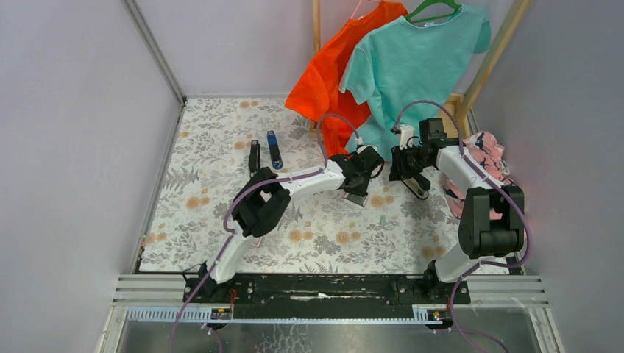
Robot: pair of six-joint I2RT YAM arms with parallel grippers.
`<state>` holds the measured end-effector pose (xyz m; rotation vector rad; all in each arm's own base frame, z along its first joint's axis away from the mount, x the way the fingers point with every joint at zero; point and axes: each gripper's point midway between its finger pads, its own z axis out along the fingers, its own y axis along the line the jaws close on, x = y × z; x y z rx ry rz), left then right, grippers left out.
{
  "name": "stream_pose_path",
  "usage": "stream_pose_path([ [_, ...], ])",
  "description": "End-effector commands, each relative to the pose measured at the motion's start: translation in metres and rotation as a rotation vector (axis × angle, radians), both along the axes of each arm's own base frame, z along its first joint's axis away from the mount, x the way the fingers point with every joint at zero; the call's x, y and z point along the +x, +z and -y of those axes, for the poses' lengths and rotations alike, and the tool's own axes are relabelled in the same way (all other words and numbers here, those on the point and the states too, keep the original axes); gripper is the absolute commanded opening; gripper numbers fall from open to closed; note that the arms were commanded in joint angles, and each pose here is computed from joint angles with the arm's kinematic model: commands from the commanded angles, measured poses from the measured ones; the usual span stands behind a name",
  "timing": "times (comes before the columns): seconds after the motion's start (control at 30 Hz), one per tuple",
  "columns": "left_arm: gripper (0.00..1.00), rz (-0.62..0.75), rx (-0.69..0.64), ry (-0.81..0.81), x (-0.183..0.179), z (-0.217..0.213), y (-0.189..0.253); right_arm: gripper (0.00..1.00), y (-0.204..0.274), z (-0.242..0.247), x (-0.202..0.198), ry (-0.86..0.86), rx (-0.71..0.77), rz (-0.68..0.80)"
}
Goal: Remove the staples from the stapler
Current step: Place the staple in the staple box, then move the staple box to the center of the board.
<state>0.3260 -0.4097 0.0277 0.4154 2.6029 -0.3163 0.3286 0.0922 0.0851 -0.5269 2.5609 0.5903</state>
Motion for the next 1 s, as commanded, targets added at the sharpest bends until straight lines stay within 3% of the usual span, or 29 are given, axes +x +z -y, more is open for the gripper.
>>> stream_pose_path([
  [0.0,0.29,0.034,-0.038,-0.002,0.004,0.005,0.023,0.23,0.023,-0.003,0.006,0.018,0.026,0.056],
  [0.23,0.29,0.179,-0.187,-0.023,0.006,0.004,0.075,0.23,0.038,-0.021,-0.008,0.149,0.125,0.079],
  [0.4,0.29,0.350,-0.252,-0.057,0.004,-0.023,0.100,0.23,0.055,-0.040,-0.025,0.279,0.236,0.121],
  [0.47,0.35,0.406,-0.287,-0.058,0.005,-0.042,0.109,0.24,0.058,-0.045,-0.031,0.321,0.265,0.150],
  [0.57,0.37,0.391,-0.357,-0.040,0.009,-0.069,0.097,0.24,0.060,-0.051,-0.041,0.392,0.310,0.179],
  [0.73,0.25,0.266,-0.464,0.001,0.010,-0.104,0.070,0.22,0.052,-0.062,-0.076,0.660,0.339,0.300],
  [0.83,0.25,0.322,-0.445,-0.007,0.008,-0.115,0.072,0.22,0.047,-0.068,-0.087,0.768,0.301,0.375],
  [0.97,0.25,0.460,-0.524,-0.074,0.000,-0.117,0.106,0.22,0.037,-0.077,-0.097,0.851,0.264,0.381],
])
